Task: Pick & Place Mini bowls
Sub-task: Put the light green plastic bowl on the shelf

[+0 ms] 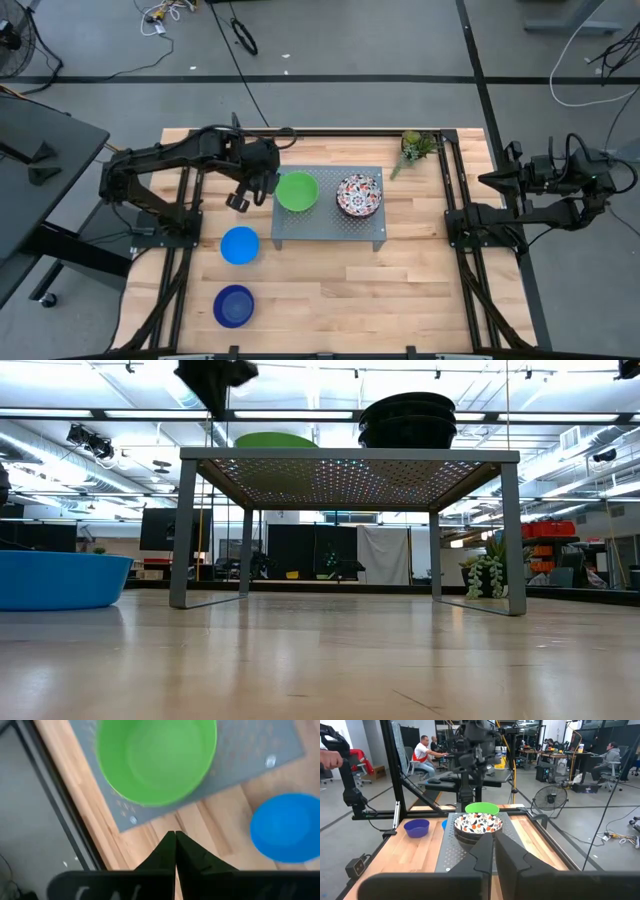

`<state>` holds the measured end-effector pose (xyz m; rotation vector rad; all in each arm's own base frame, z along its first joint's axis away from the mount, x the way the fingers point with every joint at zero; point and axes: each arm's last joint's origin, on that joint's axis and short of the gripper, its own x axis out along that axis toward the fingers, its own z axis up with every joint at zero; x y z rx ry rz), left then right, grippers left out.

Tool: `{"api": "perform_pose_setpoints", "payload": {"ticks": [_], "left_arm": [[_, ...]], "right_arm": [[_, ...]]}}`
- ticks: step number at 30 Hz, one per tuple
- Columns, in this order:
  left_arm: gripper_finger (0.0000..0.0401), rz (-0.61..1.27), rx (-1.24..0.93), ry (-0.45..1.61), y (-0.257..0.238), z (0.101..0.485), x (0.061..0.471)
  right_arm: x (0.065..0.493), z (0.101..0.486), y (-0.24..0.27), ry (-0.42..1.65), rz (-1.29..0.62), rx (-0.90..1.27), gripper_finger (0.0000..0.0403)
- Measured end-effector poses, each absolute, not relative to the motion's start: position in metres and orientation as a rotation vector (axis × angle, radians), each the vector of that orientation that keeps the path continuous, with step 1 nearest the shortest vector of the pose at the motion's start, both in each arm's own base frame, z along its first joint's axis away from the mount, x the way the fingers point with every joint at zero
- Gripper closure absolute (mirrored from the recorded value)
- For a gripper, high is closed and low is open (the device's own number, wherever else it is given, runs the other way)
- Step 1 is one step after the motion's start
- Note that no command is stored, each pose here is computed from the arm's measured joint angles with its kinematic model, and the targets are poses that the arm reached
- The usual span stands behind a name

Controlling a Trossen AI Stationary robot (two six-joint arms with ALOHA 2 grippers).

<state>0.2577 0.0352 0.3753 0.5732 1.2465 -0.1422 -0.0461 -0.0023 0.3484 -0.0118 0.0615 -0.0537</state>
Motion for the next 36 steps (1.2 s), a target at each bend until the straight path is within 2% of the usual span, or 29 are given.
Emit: {"api": "perform_pose_setpoints", "payload": {"ticks": [6,14,21,36], "left_arm": [[0.0398,-0.151,0.537,1.364,0.049,0.347,0.255],[0.0399,-0.150,0.557,1.401,0.059,0.322,0.257],[0.0400,-0.145,0.598,1.331,0.060,0.323,0.264],[0.0400,-0.205,0.538,1.193,0.056,0.326,0.273]], "right_arm": [[-0.046,0.348,-0.002,0.061,-0.054,-0.012,0.0380],[-0.046,0.348,-0.002,0.062,-0.054,-0.012,0.0380],[-0.046,0.348,-0.002,0.061,-0.054,-0.012,0.0380],[-0.046,0.348,-0.002,0.061,-0.054,-0.012,0.0380]]}}
